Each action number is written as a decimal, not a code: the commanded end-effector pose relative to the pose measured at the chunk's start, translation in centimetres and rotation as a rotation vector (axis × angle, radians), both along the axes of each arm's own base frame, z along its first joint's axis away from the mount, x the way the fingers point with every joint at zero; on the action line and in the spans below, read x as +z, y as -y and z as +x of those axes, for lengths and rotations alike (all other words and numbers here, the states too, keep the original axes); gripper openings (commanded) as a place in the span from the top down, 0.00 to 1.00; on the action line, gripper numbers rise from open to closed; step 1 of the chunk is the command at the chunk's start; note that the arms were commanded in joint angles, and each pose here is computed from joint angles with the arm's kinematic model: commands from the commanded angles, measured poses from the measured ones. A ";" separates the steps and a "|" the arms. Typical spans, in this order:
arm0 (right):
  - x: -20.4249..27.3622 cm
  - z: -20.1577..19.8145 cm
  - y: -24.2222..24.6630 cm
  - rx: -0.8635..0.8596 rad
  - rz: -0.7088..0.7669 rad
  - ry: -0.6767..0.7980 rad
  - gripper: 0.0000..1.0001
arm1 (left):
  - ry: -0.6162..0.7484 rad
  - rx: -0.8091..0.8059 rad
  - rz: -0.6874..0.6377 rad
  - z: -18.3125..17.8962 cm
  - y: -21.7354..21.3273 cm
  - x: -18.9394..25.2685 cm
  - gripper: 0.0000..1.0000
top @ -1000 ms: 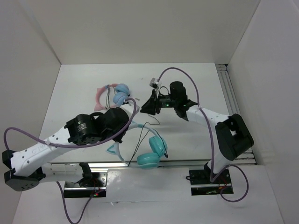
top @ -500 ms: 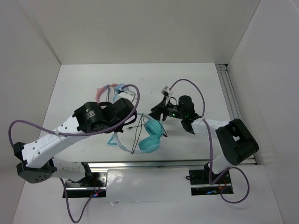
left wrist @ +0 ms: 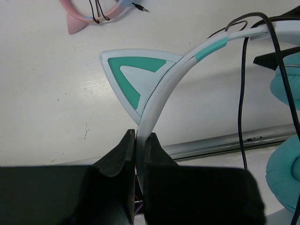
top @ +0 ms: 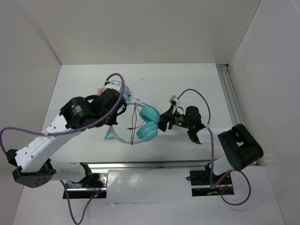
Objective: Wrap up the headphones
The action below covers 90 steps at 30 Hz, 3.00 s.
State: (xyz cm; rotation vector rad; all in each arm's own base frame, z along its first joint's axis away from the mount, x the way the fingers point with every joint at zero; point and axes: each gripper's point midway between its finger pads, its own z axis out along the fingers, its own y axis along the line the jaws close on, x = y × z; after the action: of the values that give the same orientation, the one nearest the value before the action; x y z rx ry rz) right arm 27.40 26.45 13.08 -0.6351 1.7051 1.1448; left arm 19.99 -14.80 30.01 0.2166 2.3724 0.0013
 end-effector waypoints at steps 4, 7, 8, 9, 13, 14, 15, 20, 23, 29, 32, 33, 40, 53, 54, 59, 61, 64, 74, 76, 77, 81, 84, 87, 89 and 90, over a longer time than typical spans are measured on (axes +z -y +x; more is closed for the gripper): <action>-0.3 0.0 -2.4 0.018 0.060 0.049 0.29 | 0.080 0.019 -0.165 1.1 0.9 3.3 1.00; -2.0 0.3 -4.0 0.015 0.059 0.015 0.29 | 0.082 0.024 -0.178 1.3 1.0 3.4 1.00; -3.1 1.0 -4.3 -0.014 0.050 0.006 0.29 | 0.076 0.027 -0.183 1.3 0.9 3.3 1.00; -2.9 1.4 -4.4 -0.029 0.073 0.015 0.29 | 0.084 0.019 -0.183 1.5 1.0 3.5 1.00; -3.7 2.5 -5.1 -0.051 0.138 -0.022 0.29 | 0.083 0.029 -0.192 2.0 0.9 3.3 1.00; -4.2 2.3 -5.4 -0.056 0.141 -0.037 0.29 | 0.077 0.043 -0.183 2.2 0.6 3.0 1.00; -5.2 2.5 -5.8 -0.061 0.137 -0.056 0.29 | 0.078 0.046 -0.194 2.3 0.6 3.1 1.00; -6.5 2.7 -7.4 -0.064 0.194 -0.095 0.31 | 0.080 0.069 -0.217 3.2 0.0 3.0 1.00; -7.1 2.9 -7.8 -0.062 0.248 -0.124 0.31 | 0.083 0.068 -0.239 3.4 -0.2 3.3 1.00; -8.8 3.6 -9.3 -0.062 0.269 -0.173 0.43 | 0.072 0.078 -0.258 3.9 -0.5 2.8 1.00; -9.5 3.8 -10.5 -0.060 0.252 -0.195 0.50 | 0.063 0.074 -0.269 4.1 -0.6 2.4 1.00; -10.1 3.6 -10.9 -0.060 0.240 -0.210 0.50 | 0.074 0.082 -0.276 4.4 -0.6 2.6 1.00; -11.2 3.8 -12.1 -0.075 0.179 -0.249 0.78 | 0.070 0.084 -0.289 4.4 -1.1 2.2 1.00; -6.9 -1.4 -11.0 -0.125 0.060 -0.224 1.00 | 0.243 0.401 -0.363 8.7 -5.5 3.7 1.00; -6.1 -1.9 -11.5 -0.115 0.039 -0.207 1.00 | 0.253 0.430 -0.359 9.2 -5.6 3.6 1.00; -2.6 -6.0 -12.6 -0.009 -0.124 -0.126 1.00 | 0.220 0.537 -0.303 12.6 -6.5 0.9 1.00; 0.2 -7.3 -12.6 -0.022 -0.144 -0.073 1.00 | 0.211 0.550 -0.279 13.6 -6.4 0.1 1.00; 3.9 -8.6 -12.8 -0.029 -0.152 0.016 1.00 | 0.217 0.592 -0.241 14.3 -7.4 -0.6 1.00; 8.3 -10.5 -11.2 -0.175 -0.308 0.162 1.00 | 0.137 0.605 -0.201 15.4 -9.8 -4.1 1.00; 7.6 -10.7 -10.6 -0.193 -0.371 0.187 1.00 | 0.123 0.603 -0.208 15.8 -10.5 -4.2 1.00; 8.0 -10.6 -10.2 -0.206 -0.383 0.189 1.00 | 0.093 0.575 -0.241 16.2 -10.0 -4.6 1.00; 9.9 -11.3 -9.5 -0.200 -0.369 0.232 1.00 | 0.054 0.544 -0.243 16.4 -11.2 -5.4 1.00; 11.5 -10.7 -8.9 -0.230 -0.389 0.263 1.00 | 0.022 0.515 -0.243 16.2 -11.0 -6.5 1.00; 12.2 -10.5 -8.8 -0.224 -0.434 0.322 1.00 | 0.000 0.416 -0.221 16.1 -9.1 -7.2 1.00; 13.5 -10.1 -8.7 -0.227 -0.444 0.376 1.00 | -0.055 0.360 -0.183 15.8 -7.5 -8.9 1.00; 14.3 -10.1 -8.8 -0.227 -0.438 0.394 1.00 | -0.058 0.354 -0.166 15.6 -7.2 -9.2 1.00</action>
State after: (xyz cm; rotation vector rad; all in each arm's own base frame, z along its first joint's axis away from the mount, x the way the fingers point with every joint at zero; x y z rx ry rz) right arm 17.13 35.85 23.75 -0.8194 1.7178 0.4993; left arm 33.62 -5.44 20.67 -0.3871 2.4756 0.0104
